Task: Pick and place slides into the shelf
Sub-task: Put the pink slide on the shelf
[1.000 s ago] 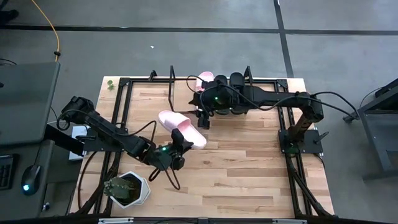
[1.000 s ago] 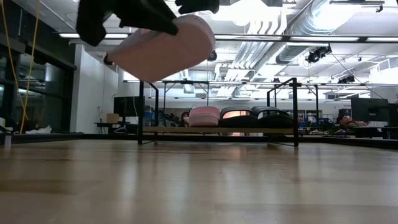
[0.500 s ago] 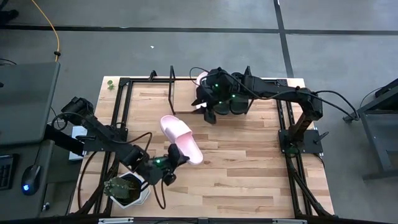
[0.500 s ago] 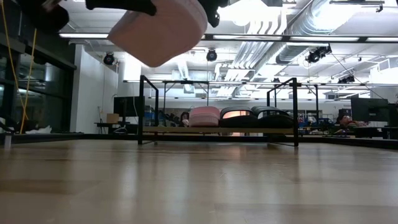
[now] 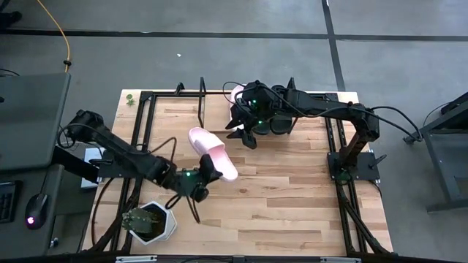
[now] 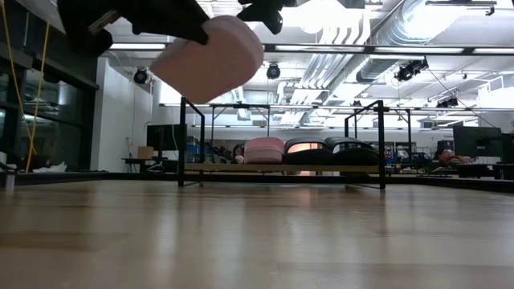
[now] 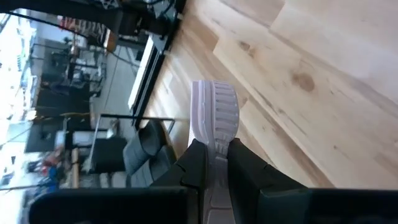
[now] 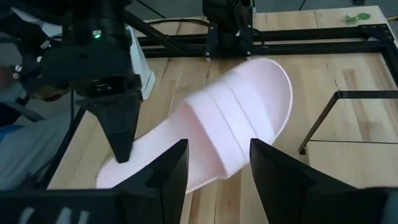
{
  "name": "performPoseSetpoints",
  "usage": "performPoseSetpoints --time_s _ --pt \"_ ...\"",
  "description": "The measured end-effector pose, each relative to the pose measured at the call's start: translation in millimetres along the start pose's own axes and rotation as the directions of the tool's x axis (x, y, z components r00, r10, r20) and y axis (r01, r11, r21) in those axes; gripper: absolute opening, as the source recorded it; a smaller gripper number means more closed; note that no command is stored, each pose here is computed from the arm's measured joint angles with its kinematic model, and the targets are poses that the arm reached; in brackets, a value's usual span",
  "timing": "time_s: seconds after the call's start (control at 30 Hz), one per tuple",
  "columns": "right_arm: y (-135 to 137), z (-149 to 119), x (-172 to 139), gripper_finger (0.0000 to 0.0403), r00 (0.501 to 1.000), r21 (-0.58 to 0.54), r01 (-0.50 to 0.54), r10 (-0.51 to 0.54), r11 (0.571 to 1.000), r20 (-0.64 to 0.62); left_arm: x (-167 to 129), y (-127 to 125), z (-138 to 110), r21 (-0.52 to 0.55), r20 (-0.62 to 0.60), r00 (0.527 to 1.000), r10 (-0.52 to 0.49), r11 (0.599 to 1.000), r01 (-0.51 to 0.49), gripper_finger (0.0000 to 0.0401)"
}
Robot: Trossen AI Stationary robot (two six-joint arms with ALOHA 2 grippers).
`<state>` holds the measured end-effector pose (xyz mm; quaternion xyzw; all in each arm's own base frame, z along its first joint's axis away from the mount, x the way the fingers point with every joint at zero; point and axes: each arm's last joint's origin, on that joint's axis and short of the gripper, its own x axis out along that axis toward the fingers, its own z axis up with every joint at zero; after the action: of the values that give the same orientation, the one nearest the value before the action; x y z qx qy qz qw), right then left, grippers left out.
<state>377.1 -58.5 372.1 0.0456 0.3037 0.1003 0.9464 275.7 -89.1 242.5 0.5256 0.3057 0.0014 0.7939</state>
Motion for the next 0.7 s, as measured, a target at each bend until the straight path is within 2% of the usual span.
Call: performPoseSetpoints --time_s 0.13,0.33,0.6,0.7 --pt "0 0 0 0.0161 1.000 0.002 0.002 -0.002 1.000 -0.005 0 9 -17 -0.035 0.100 0.995 -0.011 0.999 0.014 0.0030" --pt "0 -2 0 0.0161 1.000 0.007 0.000 0.000 1.000 -0.024 -6 20 -48 -0.091 0.192 0.980 0.047 0.995 -0.030 0.0030" --pt "0 -2 0 0.0161 1.000 -0.005 0.001 -0.001 1.000 -0.016 -13 33 -84 -0.179 0.364 0.919 0.151 0.980 -0.090 0.0030" --pt "0 -1 0 0.0161 1.000 -0.005 0.002 -0.002 1.000 -0.012 -11 37 -96 -0.175 0.412 0.896 0.167 0.979 -0.101 0.0029"
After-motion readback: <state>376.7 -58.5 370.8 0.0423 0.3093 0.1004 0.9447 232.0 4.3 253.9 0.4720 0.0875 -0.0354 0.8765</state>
